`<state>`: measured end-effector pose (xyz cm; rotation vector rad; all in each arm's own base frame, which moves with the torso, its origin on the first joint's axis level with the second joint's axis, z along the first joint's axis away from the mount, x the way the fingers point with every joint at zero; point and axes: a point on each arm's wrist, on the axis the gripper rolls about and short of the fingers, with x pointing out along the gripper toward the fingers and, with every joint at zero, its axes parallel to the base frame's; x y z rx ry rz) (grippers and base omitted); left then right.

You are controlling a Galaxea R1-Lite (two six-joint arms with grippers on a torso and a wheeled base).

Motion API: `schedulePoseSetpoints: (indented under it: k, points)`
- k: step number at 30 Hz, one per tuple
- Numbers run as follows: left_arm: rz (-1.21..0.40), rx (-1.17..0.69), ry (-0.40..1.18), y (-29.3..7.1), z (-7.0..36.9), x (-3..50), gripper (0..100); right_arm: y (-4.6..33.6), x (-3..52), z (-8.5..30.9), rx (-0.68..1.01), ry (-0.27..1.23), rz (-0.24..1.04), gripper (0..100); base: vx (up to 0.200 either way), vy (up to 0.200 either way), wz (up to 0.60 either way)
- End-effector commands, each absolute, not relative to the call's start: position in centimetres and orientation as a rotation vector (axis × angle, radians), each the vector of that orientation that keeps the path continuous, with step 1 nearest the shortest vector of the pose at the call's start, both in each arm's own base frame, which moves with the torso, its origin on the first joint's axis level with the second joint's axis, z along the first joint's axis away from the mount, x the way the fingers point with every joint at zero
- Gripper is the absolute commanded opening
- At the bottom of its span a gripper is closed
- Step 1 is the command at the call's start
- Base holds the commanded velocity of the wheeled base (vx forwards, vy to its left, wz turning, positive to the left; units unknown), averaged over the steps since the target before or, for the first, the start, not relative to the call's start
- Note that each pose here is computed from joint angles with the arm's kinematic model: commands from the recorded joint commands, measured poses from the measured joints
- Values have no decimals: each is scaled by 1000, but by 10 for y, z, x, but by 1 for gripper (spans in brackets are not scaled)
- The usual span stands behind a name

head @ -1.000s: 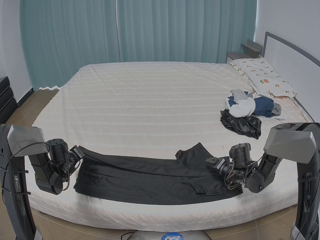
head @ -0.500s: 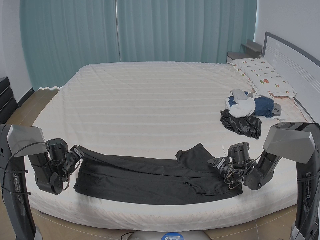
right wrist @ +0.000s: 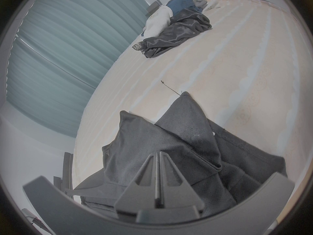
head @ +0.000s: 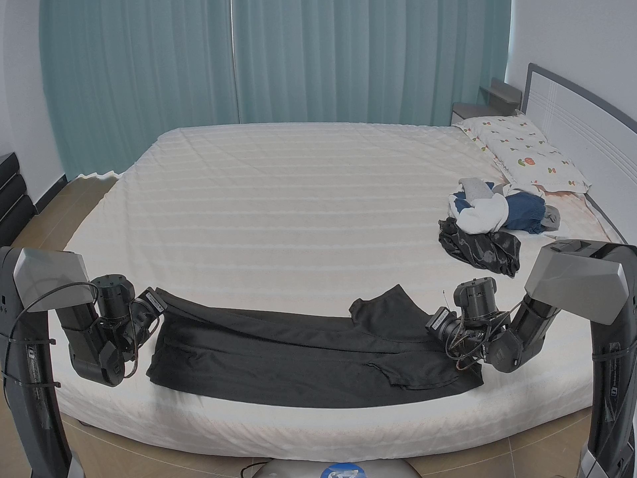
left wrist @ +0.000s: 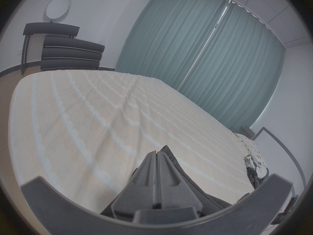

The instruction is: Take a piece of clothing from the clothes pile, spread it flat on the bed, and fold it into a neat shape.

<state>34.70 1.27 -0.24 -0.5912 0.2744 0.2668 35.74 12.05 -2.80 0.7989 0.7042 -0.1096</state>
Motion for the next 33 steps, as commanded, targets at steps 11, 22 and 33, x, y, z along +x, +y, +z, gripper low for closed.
schedulePoseSetpoints:
  k: [11, 22, 33]
  points:
    - [269, -591, 274, 13, -3, 347, 0, 100, 343, 3, 806, 667, -92, 100, 0, 0, 0]
    - [270, -591, 278, 13, -4, 347, 0, 94, 341, -14, 797, 723, -108, 100, 0, 0, 0]
    - [271, -590, 282, 13, -5, 346, 0, 98, 366, -11, 702, 669, 63, 100, 0, 0, 0]
